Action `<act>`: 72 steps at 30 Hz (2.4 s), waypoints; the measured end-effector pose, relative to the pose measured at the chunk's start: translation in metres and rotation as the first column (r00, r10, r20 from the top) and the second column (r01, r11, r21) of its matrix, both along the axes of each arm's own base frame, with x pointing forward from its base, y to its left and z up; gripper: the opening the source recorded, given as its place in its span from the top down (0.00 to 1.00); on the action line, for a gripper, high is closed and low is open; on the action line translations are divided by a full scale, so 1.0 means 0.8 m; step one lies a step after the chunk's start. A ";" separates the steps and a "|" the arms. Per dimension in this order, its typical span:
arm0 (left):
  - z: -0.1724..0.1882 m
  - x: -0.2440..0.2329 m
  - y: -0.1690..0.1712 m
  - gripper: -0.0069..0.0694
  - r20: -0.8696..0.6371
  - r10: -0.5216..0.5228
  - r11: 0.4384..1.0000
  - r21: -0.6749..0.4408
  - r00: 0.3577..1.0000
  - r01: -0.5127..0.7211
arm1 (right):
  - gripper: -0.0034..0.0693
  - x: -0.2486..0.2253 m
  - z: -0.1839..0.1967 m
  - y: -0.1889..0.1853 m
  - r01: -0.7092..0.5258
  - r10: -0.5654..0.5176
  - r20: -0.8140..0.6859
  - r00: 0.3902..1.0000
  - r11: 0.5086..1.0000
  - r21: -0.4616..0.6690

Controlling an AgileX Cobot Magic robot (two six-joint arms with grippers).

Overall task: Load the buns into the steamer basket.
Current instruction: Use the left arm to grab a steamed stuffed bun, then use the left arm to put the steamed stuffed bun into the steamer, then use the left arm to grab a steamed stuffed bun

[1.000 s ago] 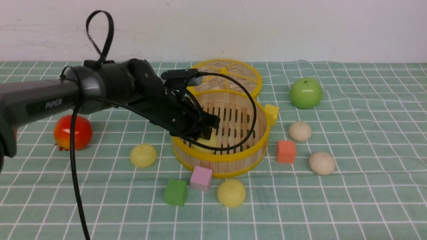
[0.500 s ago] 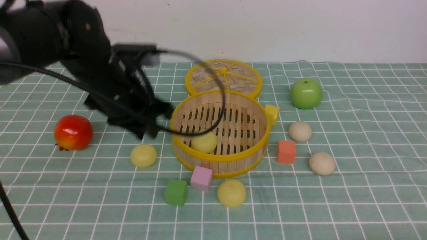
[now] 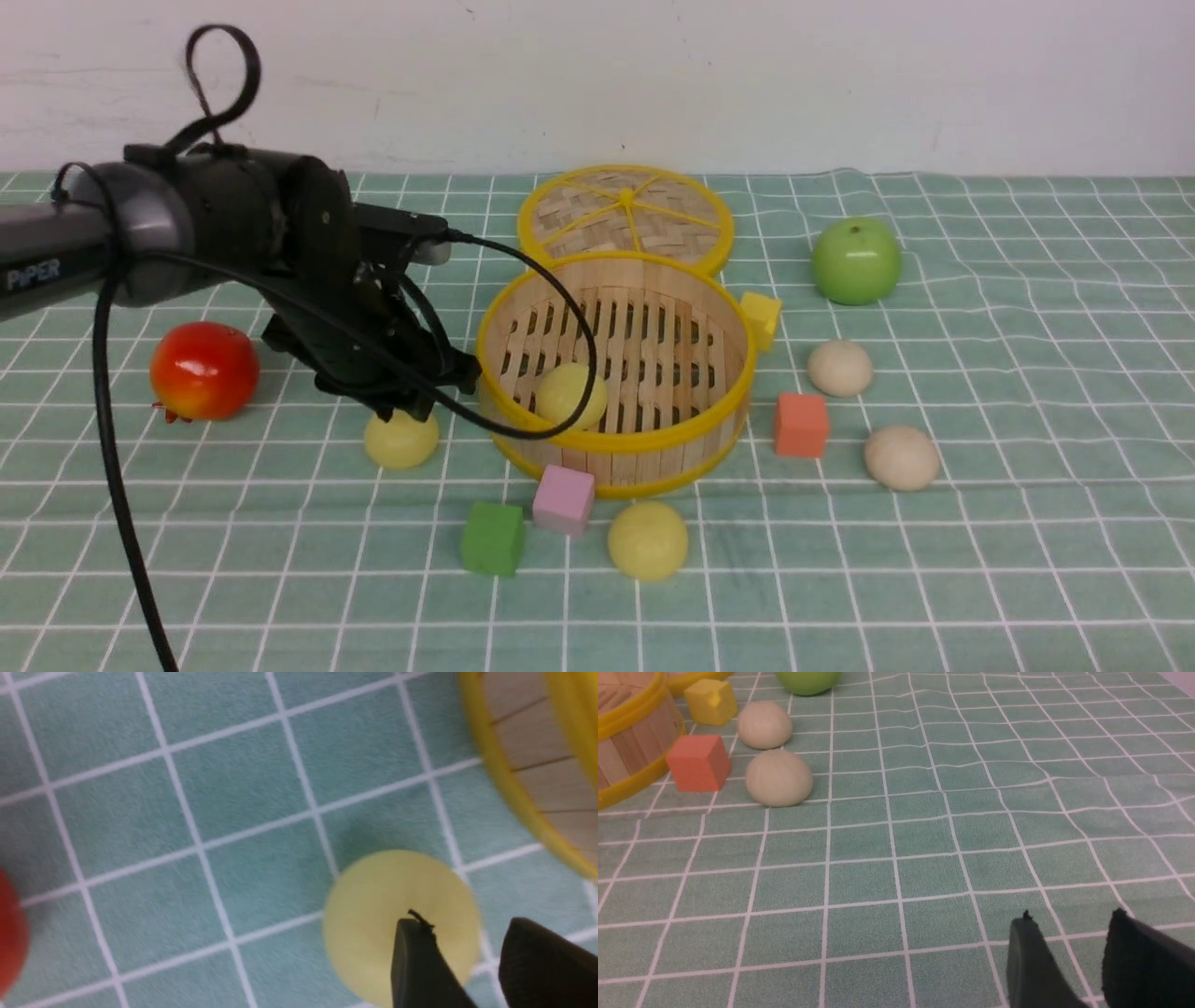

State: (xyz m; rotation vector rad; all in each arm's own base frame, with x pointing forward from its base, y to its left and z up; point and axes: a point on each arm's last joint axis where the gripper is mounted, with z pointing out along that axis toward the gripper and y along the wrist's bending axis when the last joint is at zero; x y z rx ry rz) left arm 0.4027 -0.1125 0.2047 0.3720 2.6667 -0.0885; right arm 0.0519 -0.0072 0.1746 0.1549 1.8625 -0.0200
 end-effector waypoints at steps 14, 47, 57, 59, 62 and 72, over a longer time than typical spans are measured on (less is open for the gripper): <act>-0.026 0.008 0.001 0.85 -0.018 0.006 0.999 0.032 1.000 -0.006 | 0.62 0.000 0.000 0.000 0.000 0.000 0.000 1.000 1.000 0.000; 0.001 0.049 -0.041 0.65 0.289 -0.089 0.955 -0.248 0.953 0.165 | 0.62 0.000 0.000 0.000 0.000 0.000 0.000 1.000 1.000 0.000; 0.103 0.007 -0.041 0.48 0.329 -0.068 0.923 -0.338 0.942 0.185 | 0.62 0.000 0.000 0.000 0.000 0.000 0.000 1.000 1.000 0.000; 0.121 -0.018 -0.054 0.61 0.296 -0.151 0.911 -0.329 0.943 0.249 | 0.62 0.000 0.000 0.000 0.000 0.000 0.000 1.000 1.000 0.000; 0.111 -0.060 -0.092 0.82 0.162 -0.337 0.881 -0.293 0.927 0.371 | 0.62 0.000 0.000 0.000 0.000 0.000 0.000 1.000 1.000 0.000; 0.016 -0.111 -0.189 0.82 -0.077 -0.500 0.866 -0.079 0.863 0.494 | 0.62 0.000 0.000 0.000 0.000 0.000 0.000 1.000 1.000 0.000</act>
